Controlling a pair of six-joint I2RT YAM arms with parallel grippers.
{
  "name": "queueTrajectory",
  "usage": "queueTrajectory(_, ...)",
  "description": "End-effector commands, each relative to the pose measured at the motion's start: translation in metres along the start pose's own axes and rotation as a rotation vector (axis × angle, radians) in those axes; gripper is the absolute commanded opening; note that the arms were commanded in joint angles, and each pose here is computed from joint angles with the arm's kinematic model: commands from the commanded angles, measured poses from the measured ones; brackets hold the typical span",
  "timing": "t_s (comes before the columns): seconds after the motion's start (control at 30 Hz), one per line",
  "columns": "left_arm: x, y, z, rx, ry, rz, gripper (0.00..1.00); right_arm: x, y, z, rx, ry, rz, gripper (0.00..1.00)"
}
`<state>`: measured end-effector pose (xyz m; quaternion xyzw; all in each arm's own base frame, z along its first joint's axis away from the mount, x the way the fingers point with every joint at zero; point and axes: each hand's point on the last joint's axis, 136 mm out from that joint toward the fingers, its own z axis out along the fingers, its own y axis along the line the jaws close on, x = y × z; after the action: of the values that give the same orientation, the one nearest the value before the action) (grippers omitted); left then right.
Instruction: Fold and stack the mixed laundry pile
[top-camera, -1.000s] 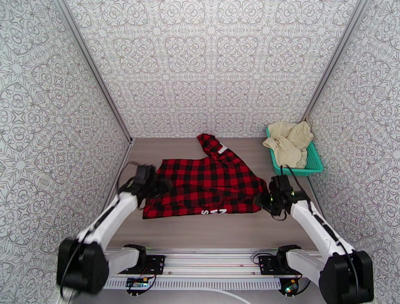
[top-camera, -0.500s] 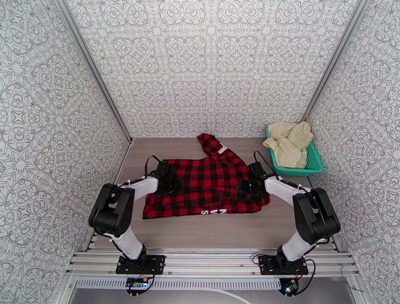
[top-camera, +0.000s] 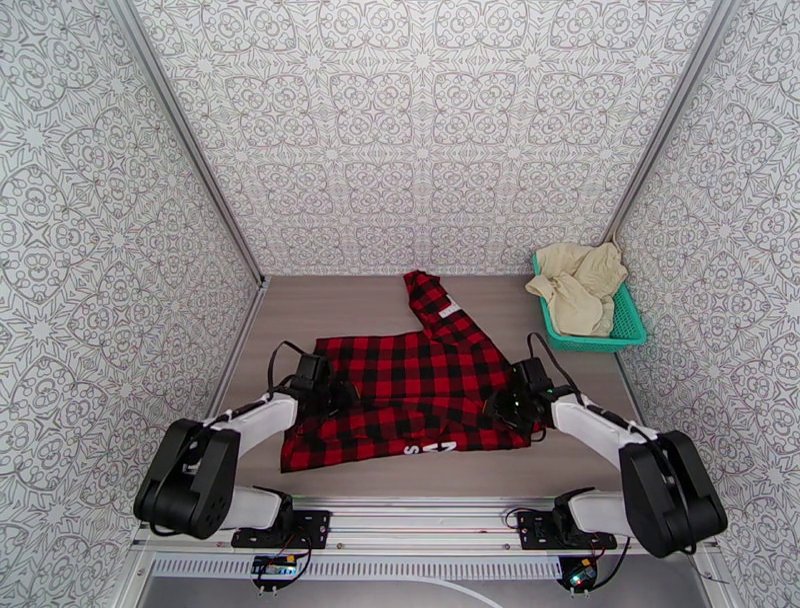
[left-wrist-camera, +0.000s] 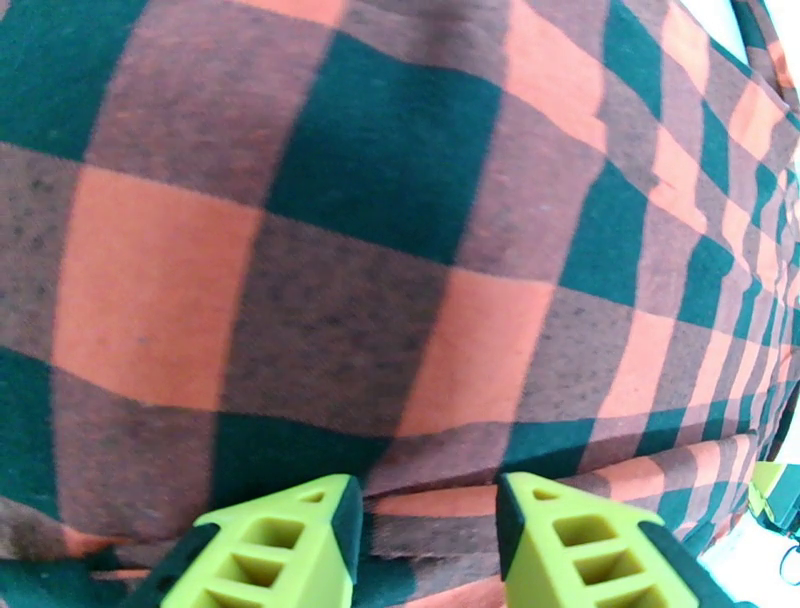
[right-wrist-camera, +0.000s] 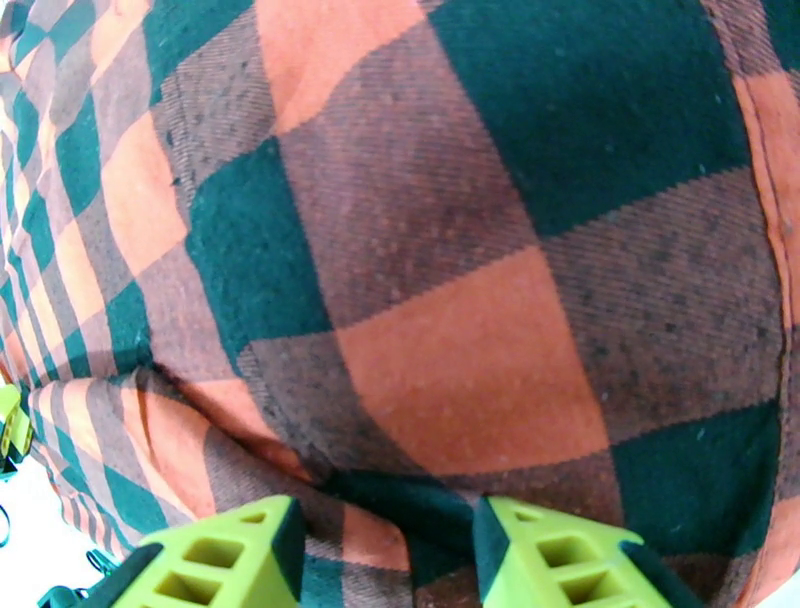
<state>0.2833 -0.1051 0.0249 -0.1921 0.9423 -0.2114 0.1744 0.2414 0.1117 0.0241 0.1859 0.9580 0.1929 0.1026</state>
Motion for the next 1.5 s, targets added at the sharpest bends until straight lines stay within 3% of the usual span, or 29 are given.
queueTrajectory(0.0, 0.02, 0.027, -0.009, -0.121, 0.061, -0.031, 0.45, 0.023, -0.036, -0.007, 0.148, 0.059, 0.039, 0.52)
queueTrajectory(0.13, 0.001, 0.006, -0.029, -0.097, 0.011, 0.019, 0.5, 0.007, -0.017, -0.029, 0.118, 0.015, -0.012, 0.54)
queueTrajectory(0.33, -0.066, -0.023, -0.052, -0.076, -0.081, 0.104, 0.53, -0.068, 0.049, -0.069, 0.028, -0.147, -0.186, 0.63)
queueTrajectory(0.53, -0.146, 0.006, -0.039, -0.227, -0.11, 0.125, 0.54, -0.15, 0.096, -0.057, -0.035, -0.201, -0.351, 0.63)
queueTrajectory(0.7, -0.186, 0.021, -0.013, -0.216, -0.091, 0.081, 0.52, -0.187, 0.115, -0.027, -0.045, -0.173, -0.389, 0.6)
queueTrajectory(0.9, -0.198, 0.012, 0.024, -0.127, -0.04, 0.061, 0.39, -0.184, 0.112, 0.018, -0.081, -0.075, -0.293, 0.54)
queueTrajectory(1.13, -0.191, 0.037, 0.052, -0.142, -0.003, -0.034, 0.11, -0.179, 0.075, 0.048, 0.048, -0.034, -0.223, 0.54)
queueTrajectory(1.47, -0.201, 0.079, 0.043, -0.17, -0.019, -0.125, 0.06, -0.199, 0.047, 0.059, 0.112, -0.038, -0.146, 0.54)
